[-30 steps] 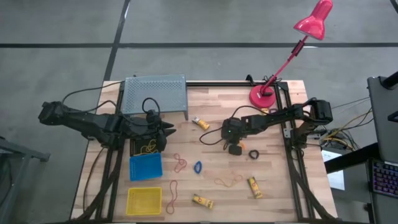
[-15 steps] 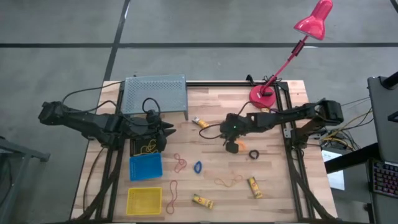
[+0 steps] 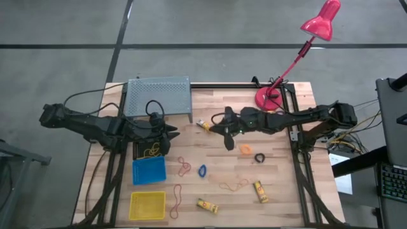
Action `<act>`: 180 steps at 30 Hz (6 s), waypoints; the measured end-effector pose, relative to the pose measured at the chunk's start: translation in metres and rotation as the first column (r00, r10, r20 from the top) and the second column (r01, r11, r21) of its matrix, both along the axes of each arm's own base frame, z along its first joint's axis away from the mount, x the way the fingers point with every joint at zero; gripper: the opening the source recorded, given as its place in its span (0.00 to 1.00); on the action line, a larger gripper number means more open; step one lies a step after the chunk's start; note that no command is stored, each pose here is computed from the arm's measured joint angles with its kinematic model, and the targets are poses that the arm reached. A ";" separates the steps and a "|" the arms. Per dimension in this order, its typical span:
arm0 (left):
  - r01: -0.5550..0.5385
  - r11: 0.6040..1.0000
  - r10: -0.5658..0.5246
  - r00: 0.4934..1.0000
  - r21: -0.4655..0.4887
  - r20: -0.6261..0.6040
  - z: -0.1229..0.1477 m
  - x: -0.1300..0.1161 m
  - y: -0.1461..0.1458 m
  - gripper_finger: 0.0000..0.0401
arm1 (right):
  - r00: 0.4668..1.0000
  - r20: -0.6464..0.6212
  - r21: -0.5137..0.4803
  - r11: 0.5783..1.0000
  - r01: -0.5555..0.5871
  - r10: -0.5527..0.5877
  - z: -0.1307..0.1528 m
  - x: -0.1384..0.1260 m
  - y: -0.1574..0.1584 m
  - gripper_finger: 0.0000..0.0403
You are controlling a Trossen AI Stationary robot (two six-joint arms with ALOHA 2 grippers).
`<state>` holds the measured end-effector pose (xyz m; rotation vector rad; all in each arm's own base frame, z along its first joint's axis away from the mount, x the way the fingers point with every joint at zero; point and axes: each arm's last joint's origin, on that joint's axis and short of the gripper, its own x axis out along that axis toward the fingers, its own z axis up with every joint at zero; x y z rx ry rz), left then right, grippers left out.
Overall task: Pick & Place Office Desk Supplies
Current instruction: Put the yellow rubber band in the black bin
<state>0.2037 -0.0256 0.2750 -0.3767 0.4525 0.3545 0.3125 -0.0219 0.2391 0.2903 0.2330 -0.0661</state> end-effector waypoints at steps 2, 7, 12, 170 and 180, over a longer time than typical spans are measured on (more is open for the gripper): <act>0.000 1.000 0.000 1.000 0.000 0.000 0.000 0.000 0.000 0.33 | 0.998 0.034 0.026 0.998 0.061 -0.062 0.003 0.001 -0.001 0.02; 0.051 0.998 -0.051 0.999 -0.034 0.003 0.001 -0.002 -0.001 0.33 | 0.992 0.068 0.044 0.993 0.107 -0.110 0.006 0.002 -0.002 0.02; 0.274 0.952 -0.277 0.961 -0.133 0.000 0.008 -0.016 -0.006 0.33 | 0.992 0.093 0.041 0.996 0.078 -0.081 0.009 0.002 0.003 0.02; -0.041 0.822 0.196 0.957 -0.568 0.215 0.021 -0.004 0.001 0.00 | 0.989 -0.099 -0.085 0.989 -0.120 0.112 0.056 0.113 0.045 0.02; -0.042 0.822 0.198 0.956 -0.568 0.215 0.021 -0.004 0.001 0.00 | 0.968 -0.111 -0.074 0.969 -0.234 0.225 0.055 0.112 0.049 0.14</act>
